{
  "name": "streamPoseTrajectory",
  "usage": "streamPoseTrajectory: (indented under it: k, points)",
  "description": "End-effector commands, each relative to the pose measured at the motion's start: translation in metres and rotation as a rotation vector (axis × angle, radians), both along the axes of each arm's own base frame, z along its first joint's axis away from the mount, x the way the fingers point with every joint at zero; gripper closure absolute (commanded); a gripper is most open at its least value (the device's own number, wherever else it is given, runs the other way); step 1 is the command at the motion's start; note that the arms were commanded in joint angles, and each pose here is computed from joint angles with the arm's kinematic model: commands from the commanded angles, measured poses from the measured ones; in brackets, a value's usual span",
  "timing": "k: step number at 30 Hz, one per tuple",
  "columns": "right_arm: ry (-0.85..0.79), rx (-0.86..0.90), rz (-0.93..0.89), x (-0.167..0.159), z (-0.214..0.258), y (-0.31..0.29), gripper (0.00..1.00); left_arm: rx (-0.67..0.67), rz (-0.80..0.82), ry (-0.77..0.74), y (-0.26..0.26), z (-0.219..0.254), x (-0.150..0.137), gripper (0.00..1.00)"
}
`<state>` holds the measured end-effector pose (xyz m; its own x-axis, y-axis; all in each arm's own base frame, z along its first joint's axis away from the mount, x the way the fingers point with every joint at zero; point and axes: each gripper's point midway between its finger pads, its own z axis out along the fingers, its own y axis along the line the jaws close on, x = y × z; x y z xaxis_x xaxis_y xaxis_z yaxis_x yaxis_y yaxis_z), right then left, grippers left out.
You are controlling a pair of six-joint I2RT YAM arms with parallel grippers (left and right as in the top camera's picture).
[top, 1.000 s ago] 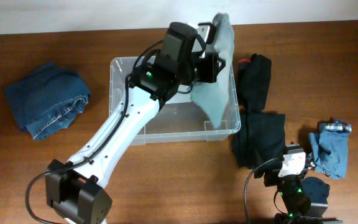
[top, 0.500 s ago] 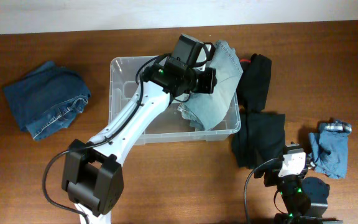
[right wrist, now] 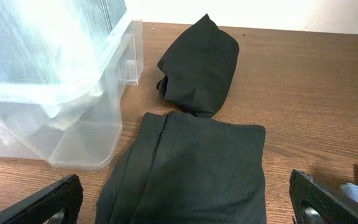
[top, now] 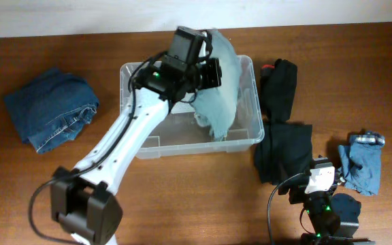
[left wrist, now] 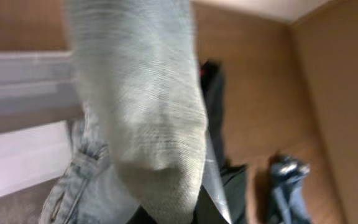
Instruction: Pack container
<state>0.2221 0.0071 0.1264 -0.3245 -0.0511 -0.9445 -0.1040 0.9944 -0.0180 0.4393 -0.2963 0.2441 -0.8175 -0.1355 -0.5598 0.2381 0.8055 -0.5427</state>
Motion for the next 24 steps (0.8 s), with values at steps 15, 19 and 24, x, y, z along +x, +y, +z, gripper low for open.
streamPoseTrajectory:
  k: [15, 19, 24]
  points:
    - [0.003, 0.013, -0.005, 0.0, -0.002, 0.0, 0.01, -0.146, 0.081, -0.112, 0.011, 0.099, -0.018, 1.0]
    - [0.003, 0.013, -0.005, 0.0, -0.002, 0.0, 0.02, -0.105, 0.115, -0.008, 0.007, 0.045, -0.006, 1.0]
    - [0.003, 0.013, -0.005, 0.0, -0.002, 0.0, 0.02, -0.03, 0.103, 0.011, 0.004, 0.006, 0.006, 1.0]
